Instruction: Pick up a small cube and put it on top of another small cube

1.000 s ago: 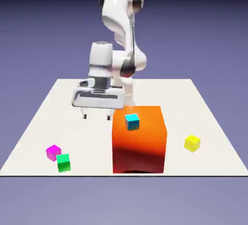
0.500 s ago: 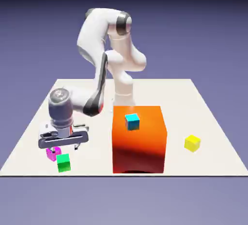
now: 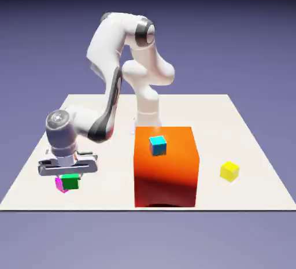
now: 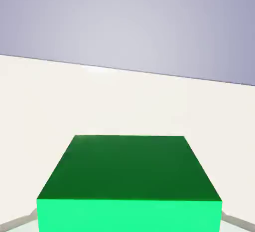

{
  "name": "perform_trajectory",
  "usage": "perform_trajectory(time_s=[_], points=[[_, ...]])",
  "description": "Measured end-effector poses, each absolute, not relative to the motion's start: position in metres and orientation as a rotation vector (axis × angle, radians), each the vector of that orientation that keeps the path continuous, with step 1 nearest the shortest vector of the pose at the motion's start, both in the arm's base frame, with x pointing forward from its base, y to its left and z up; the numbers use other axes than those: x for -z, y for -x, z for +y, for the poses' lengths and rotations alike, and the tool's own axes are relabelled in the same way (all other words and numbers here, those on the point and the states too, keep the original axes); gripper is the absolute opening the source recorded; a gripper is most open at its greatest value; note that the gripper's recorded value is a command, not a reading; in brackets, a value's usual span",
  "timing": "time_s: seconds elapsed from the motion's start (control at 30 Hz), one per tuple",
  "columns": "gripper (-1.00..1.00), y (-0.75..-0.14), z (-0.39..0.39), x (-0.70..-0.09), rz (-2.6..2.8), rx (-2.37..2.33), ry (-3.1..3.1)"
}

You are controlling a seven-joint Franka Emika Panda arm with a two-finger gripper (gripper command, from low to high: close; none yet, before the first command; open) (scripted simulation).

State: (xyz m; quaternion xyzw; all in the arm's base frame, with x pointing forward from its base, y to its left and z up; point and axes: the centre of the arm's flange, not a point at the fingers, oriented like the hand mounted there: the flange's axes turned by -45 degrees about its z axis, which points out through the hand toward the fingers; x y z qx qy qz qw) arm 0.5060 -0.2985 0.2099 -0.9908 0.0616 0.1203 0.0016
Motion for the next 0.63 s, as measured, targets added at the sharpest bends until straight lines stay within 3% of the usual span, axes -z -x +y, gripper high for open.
perform_trajectory(time_s=[0.37, 0.53, 0.57, 0.63], points=[[-1.00, -0.451, -0.359, -0.247, 1.289, -0.327, 2.730], [-1.00, -0.444, -0.350, -0.182, 1.289, -0.328, 2.730], [1.00, -0.444, -0.350, -0.178, 1.289, -0.328, 2.730], [1.00, -0.444, -0.350, -0.178, 1.289, -0.330, 2.732]])
